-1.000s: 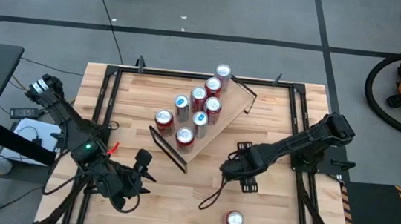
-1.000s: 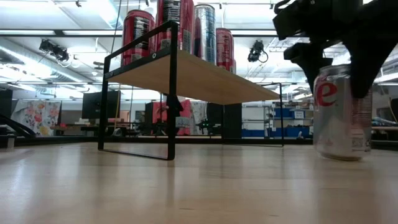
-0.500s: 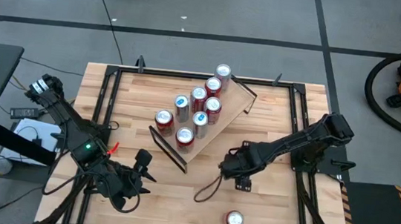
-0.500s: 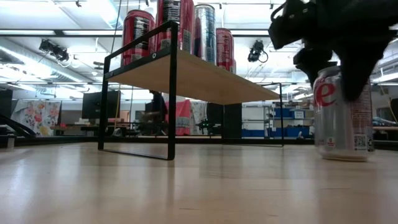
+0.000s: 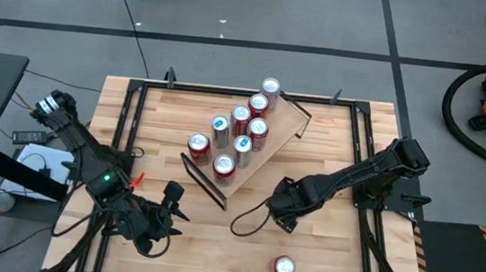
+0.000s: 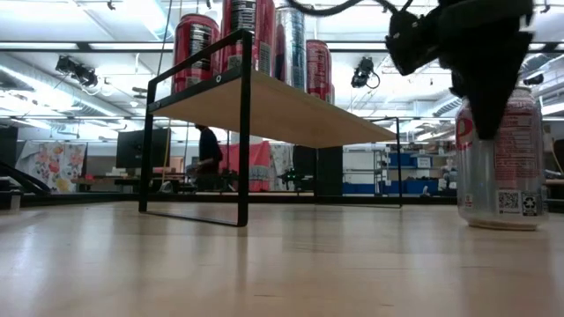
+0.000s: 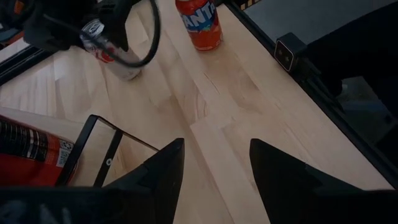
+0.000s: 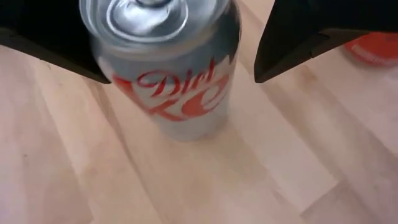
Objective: Place canned beverage on shelf
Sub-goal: Put the red-silver soda can on the shelf aligned with the other red-silver soda can
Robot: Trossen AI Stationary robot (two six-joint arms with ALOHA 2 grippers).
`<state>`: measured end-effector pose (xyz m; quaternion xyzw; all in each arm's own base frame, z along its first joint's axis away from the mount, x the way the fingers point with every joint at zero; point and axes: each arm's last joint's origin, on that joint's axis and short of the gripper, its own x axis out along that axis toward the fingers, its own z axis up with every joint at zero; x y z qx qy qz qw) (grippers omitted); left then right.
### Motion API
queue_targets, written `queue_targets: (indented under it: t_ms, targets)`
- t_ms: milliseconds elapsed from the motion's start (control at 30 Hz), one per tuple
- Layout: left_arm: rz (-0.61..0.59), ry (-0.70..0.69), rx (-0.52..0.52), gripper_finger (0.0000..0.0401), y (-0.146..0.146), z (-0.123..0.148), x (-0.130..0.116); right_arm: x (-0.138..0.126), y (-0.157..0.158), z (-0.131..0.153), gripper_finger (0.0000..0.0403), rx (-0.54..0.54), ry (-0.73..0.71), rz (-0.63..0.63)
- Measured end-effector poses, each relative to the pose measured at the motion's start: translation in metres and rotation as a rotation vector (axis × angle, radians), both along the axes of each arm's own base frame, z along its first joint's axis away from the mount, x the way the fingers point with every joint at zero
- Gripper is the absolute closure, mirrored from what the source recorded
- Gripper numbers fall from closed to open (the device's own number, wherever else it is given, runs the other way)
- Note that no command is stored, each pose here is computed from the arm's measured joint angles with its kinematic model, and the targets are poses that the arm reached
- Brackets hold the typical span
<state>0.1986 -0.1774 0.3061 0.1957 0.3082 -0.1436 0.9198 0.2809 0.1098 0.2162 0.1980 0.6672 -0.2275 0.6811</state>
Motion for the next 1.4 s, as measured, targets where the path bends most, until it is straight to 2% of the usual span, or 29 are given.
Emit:
queue_targets:
  t_ms: [300,533,700,833,1033,1167,1300,1400]
  targets:
    - [0.010,0.000,0.001,0.0209,0.002,0.000,0.002,-0.016,-0.001,0.026,0.0004,-0.014,-0.065,-0.073]
    - [0.012,0.000,0.000,0.0209,0.002,0.000,0.002,-0.020,0.003,0.027,0.0005,-0.021,-0.075,-0.205]
    - [0.016,0.003,-0.013,0.0209,0.001,0.000,0.001,-0.026,0.016,0.027,0.0005,-0.078,-0.119,-0.214]
    - [0.020,0.004,-0.020,0.0209,0.001,0.000,0.001,-0.031,0.020,0.016,0.0005,-0.105,-0.130,-0.231]
    - [0.021,0.004,-0.020,0.0209,0.001,0.000,0.001,-0.031,0.020,-0.012,0.0007,-0.072,-0.188,-0.222]
    - [0.033,0.004,-0.019,0.0209,0.003,0.000,0.003,-0.033,0.019,-0.016,0.0028,-0.086,-0.177,-0.176]
    - [0.051,-0.001,-0.024,0.0209,0.007,0.000,0.006,-0.031,0.015,-0.016,0.0068,-0.108,-0.176,-0.110]
    - [0.056,-0.056,-0.069,0.0209,0.005,0.000,0.012,-0.029,0.010,-0.015,0.0092,-0.115,-0.170,-0.071]
